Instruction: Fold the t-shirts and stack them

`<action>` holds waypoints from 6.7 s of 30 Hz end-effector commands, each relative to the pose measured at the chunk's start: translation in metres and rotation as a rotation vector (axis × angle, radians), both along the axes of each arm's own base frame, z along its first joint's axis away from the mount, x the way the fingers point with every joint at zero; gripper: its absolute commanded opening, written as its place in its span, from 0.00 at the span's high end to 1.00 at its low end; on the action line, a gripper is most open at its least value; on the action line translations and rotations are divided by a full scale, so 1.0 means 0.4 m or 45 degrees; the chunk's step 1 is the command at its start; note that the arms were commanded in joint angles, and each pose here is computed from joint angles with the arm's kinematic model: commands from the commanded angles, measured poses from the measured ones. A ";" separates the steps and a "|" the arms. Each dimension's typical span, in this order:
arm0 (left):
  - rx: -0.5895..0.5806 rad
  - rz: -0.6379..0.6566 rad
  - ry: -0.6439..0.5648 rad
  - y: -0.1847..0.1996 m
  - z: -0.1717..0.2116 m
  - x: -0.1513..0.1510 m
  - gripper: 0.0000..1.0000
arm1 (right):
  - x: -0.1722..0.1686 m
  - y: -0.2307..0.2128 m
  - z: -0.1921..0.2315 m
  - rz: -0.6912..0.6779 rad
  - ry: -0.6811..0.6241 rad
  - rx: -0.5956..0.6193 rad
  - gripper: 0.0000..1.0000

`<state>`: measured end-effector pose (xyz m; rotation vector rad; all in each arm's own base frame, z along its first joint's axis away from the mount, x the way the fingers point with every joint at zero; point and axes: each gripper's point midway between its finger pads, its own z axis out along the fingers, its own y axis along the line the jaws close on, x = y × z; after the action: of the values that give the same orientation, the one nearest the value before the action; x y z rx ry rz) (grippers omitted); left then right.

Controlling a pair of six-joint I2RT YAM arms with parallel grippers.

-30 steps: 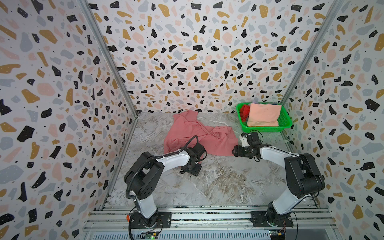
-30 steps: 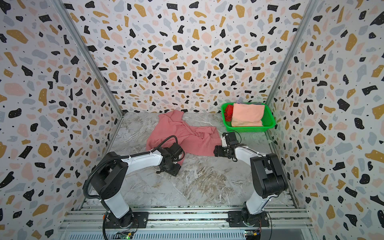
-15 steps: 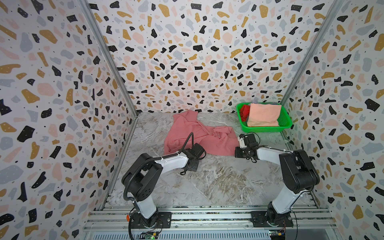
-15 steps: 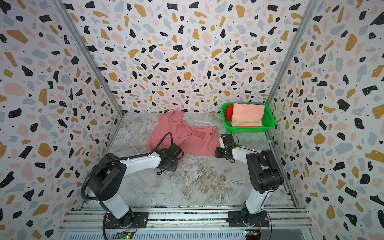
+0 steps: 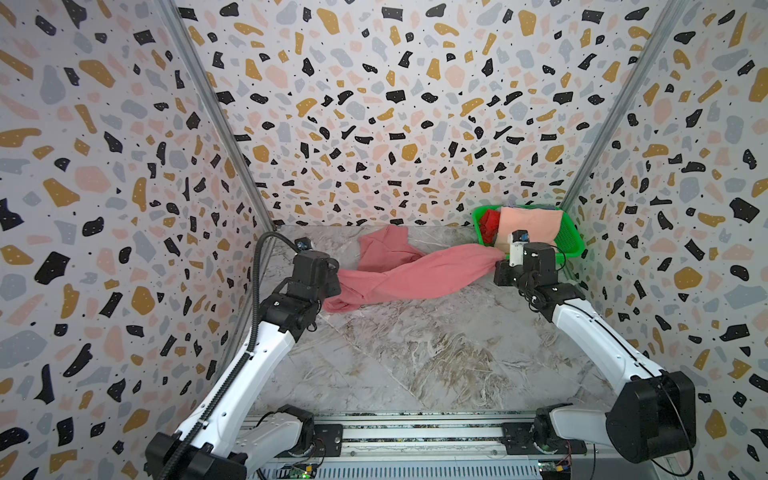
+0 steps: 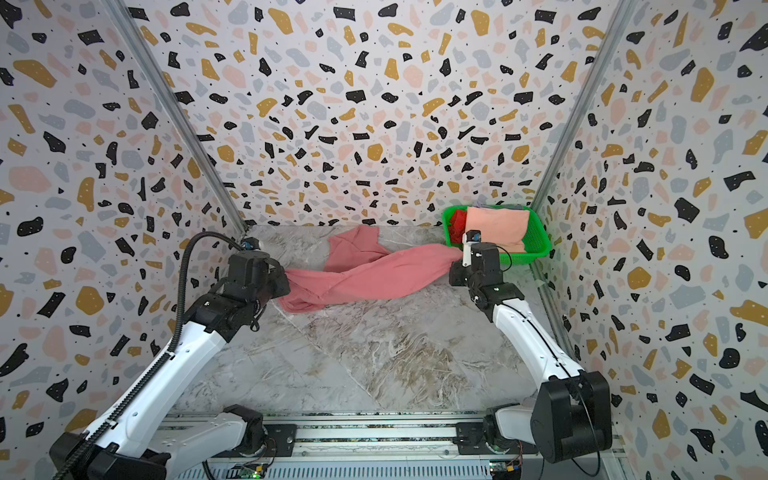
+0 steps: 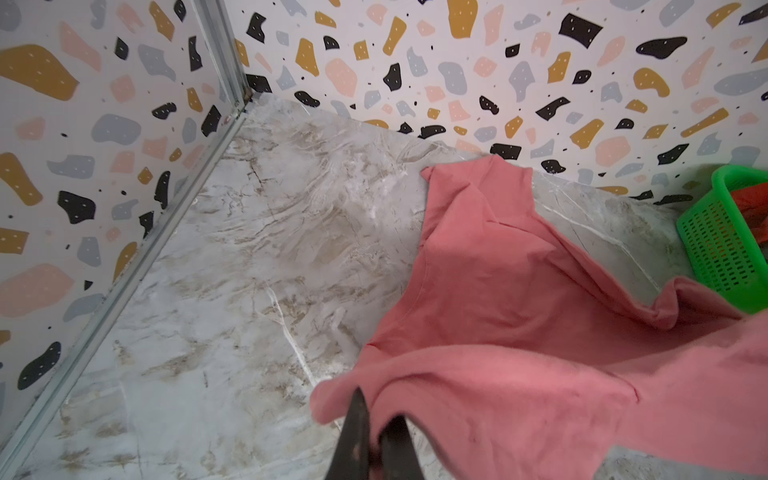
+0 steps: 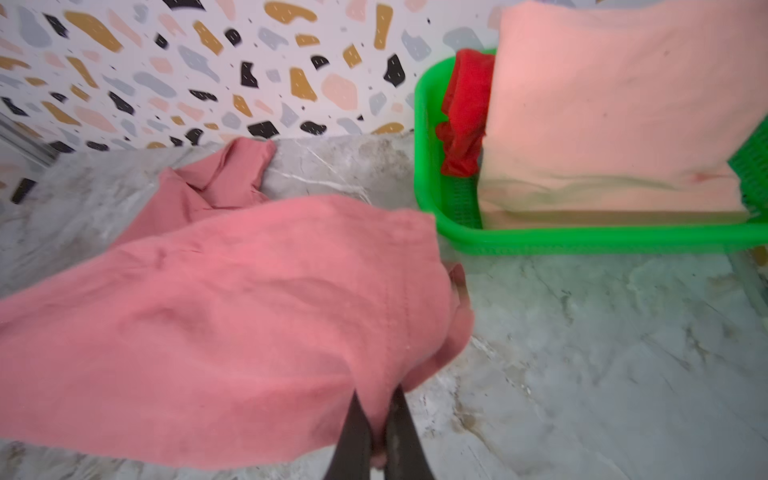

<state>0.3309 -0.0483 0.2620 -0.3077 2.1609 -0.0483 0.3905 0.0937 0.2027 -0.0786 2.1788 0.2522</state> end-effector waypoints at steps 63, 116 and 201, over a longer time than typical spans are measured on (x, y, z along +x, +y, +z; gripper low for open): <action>-0.055 -0.038 0.174 -0.035 -0.178 0.024 1.00 | 0.093 0.121 -0.314 0.055 0.388 0.248 0.38; 0.116 0.211 -1.066 0.167 0.748 -0.188 1.00 | -0.038 0.050 0.873 0.178 -1.098 0.176 1.00; -0.464 -0.059 0.311 0.050 -0.368 0.327 0.00 | 0.372 0.504 -0.189 0.665 0.169 0.509 0.42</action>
<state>0.4519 -0.0355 0.1216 -0.4858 2.4042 -0.4984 0.5318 0.2874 0.1066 -0.3958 2.2127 0.9916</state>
